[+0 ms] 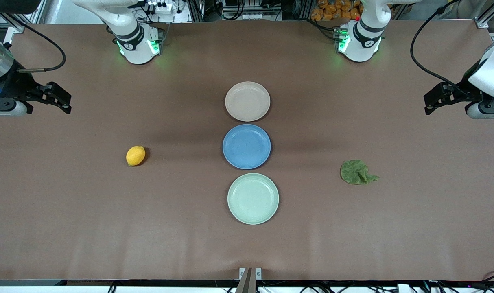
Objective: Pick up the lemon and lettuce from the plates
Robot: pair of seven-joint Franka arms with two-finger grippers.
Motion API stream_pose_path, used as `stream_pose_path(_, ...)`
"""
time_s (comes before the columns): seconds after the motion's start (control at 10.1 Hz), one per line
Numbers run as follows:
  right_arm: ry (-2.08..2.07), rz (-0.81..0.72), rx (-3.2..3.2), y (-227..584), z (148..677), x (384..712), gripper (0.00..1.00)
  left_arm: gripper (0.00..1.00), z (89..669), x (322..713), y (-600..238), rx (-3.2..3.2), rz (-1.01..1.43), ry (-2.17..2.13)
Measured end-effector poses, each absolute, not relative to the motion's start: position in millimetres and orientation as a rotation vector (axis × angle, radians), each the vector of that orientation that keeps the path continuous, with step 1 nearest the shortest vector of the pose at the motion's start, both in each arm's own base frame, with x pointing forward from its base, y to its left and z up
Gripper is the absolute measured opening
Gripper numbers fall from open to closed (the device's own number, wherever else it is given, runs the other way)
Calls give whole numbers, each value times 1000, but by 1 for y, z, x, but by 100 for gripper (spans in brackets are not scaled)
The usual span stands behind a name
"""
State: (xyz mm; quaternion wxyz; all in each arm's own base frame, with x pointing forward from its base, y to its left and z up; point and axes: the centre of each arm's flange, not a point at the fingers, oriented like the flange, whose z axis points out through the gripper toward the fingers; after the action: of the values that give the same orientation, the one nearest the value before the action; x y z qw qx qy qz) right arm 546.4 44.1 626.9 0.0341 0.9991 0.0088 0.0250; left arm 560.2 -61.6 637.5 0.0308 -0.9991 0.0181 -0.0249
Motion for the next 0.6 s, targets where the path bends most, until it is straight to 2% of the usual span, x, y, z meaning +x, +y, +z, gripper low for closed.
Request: stream_pose_path(0.6,29,48,3069,44,614,552,100,100,644,560,-62,-3087,-100,54)
